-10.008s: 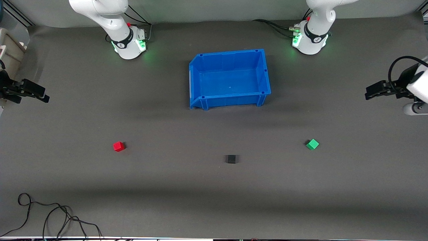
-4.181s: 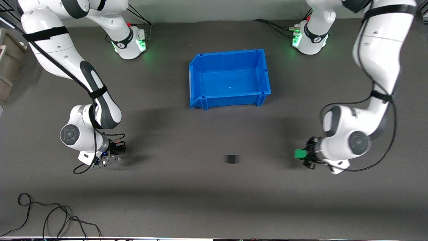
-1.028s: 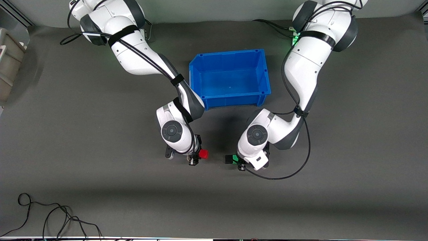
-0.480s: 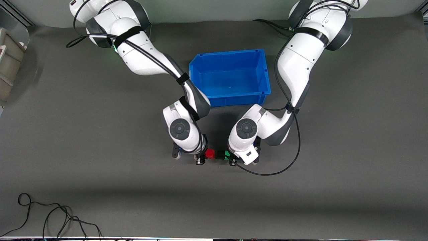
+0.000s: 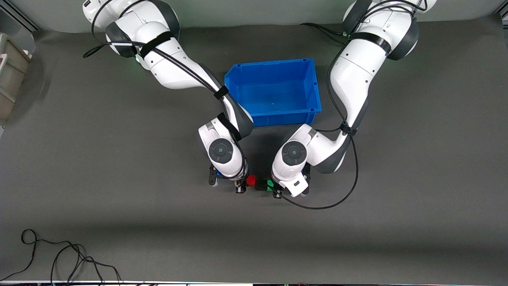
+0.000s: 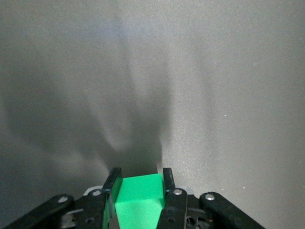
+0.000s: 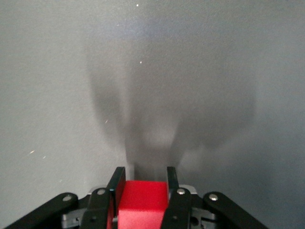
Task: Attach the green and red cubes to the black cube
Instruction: 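Lower both cubes against the black cube's sides with both grippers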
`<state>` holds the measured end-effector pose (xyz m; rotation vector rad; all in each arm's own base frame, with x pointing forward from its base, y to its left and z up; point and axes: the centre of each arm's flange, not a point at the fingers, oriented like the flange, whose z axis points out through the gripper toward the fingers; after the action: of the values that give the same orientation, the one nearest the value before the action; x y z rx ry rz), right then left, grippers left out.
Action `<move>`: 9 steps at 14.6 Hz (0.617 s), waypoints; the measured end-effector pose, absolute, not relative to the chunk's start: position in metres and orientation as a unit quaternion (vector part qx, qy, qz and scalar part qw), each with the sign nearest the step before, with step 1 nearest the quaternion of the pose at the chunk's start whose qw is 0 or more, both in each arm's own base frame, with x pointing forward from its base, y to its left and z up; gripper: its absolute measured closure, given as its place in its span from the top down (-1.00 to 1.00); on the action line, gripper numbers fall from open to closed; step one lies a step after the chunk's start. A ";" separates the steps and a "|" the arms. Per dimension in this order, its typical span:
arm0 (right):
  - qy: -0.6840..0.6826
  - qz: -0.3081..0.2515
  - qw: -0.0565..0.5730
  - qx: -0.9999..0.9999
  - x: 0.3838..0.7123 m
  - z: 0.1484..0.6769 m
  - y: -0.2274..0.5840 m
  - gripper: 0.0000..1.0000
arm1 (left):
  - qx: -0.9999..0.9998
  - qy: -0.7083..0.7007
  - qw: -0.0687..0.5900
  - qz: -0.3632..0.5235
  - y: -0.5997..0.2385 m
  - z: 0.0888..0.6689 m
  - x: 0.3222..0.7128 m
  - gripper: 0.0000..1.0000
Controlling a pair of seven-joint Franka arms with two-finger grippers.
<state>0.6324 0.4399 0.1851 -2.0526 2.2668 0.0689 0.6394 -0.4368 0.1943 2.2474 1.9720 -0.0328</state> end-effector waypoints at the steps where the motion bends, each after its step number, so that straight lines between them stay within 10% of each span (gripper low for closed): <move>1: 0.740 0.022 0.040 -0.671 0.632 0.182 0.440 -0.22 | 0.749 0.658 0.076 -0.011 -0.437 0.194 0.640 -0.21; 9: 0.745 0.024 0.038 -0.666 0.627 0.173 0.449 -0.22 | 0.752 0.655 0.075 -0.012 -0.441 0.194 0.636 -0.21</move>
<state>0.6275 0.4493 0.1727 -2.0419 2.2854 0.0723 0.6363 -0.4407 0.1937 2.2554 1.9663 -0.0351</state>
